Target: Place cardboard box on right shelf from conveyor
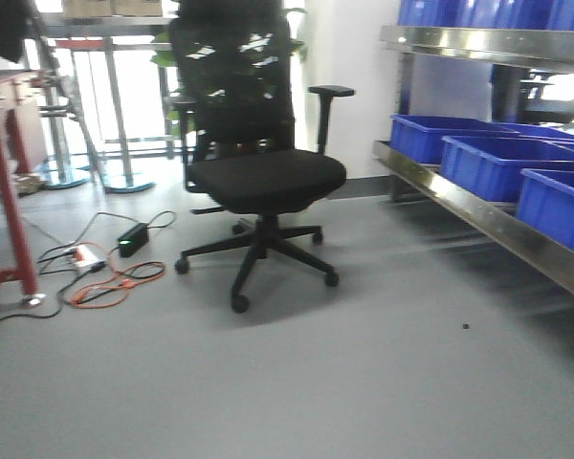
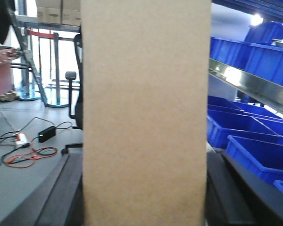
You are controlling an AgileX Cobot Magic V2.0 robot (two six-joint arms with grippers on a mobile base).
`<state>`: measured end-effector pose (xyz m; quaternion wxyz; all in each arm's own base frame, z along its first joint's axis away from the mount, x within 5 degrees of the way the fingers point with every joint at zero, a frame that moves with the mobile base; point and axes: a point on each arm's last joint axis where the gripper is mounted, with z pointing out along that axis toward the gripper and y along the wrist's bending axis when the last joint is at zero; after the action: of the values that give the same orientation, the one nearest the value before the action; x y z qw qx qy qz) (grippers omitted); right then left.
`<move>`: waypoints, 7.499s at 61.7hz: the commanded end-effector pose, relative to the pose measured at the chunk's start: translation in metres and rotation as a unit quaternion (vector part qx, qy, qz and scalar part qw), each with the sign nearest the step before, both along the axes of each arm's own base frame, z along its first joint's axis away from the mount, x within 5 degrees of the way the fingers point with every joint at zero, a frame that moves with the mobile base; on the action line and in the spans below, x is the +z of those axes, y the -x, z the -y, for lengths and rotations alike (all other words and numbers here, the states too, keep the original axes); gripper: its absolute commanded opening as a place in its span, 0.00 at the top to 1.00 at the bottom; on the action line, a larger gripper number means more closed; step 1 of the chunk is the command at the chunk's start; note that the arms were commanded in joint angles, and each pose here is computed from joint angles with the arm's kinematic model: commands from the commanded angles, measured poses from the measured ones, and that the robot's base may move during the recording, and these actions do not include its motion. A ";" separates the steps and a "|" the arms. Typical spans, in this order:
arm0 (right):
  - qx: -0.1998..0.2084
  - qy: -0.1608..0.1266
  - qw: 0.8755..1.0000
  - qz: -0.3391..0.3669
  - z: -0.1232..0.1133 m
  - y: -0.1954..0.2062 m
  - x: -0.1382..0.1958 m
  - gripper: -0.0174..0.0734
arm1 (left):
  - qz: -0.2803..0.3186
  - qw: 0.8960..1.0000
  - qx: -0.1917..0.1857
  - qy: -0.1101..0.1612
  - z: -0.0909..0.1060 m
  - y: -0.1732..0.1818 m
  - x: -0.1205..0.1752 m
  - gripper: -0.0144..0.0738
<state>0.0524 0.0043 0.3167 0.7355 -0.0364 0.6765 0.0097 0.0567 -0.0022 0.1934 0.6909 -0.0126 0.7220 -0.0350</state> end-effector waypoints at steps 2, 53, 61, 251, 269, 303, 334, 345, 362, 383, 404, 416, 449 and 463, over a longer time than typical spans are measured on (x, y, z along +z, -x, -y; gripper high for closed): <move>-0.010 0.002 0.998 0.065 0.002 0.003 0.018 0.78 | 0.045 0.999 0.005 0.005 -0.001 0.001 0.009 0.97; -0.010 0.002 0.998 0.065 0.002 0.003 0.018 0.78 | 0.045 0.999 0.005 0.005 -0.001 0.001 0.009 0.97; -0.010 0.002 0.998 0.065 0.002 0.003 0.018 0.78 | 0.045 0.999 0.005 0.005 -0.001 0.001 0.009 0.97; -0.010 0.002 0.998 0.065 0.002 0.002 0.018 0.78 | 0.045 0.999 0.005 0.005 -0.001 0.001 0.009 0.97; 0.011 -0.048 0.997 0.056 -0.001 0.004 0.049 0.78 | 0.045 0.999 0.005 0.005 -0.001 0.001 0.009 0.97; -0.026 0.084 0.991 -0.098 0.000 -0.117 0.138 0.78 | 0.045 0.999 0.005 0.005 -0.001 0.001 0.009 0.97; -0.010 0.491 0.870 -0.044 -0.026 -0.194 0.102 0.78 | 0.045 0.999 0.005 0.005 -0.001 0.001 0.009 0.97; 0.015 0.568 0.820 -0.073 -0.030 -0.207 0.068 0.78 | 0.045 0.999 0.005 0.005 -0.001 0.001 0.009 0.97; 0.060 0.640 0.763 -0.070 -0.037 -0.217 0.035 0.78 | 0.045 0.999 0.005 0.005 -0.001 0.001 0.009 0.97; 0.101 0.639 0.758 -0.078 -0.045 -0.237 0.011 0.78 | 0.045 0.999 0.005 0.005 -0.001 0.001 0.009 0.97; 0.102 0.641 0.755 -0.088 -0.045 -0.238 0.007 0.78 | 0.045 0.999 0.005 0.005 -0.001 0.001 0.009 0.97; 0.100 0.642 0.755 -0.092 -0.044 -0.238 0.007 0.78 | 0.045 0.999 0.005 0.005 -0.001 0.001 0.009 0.97; 0.101 0.639 0.758 -0.085 -0.045 -0.237 0.009 0.73 | 0.045 0.999 0.005 0.005 -0.001 0.001 0.009 0.97; 0.086 0.571 0.814 -0.068 -0.047 -0.238 0.029 0.12 | 0.045 0.999 0.005 0.005 -0.001 0.001 0.009 0.97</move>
<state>0.2957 0.0468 0.3089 0.4631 -0.5412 0.6253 -0.3188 0.0567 -0.0022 0.1934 0.6909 -0.0126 0.7220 -0.0350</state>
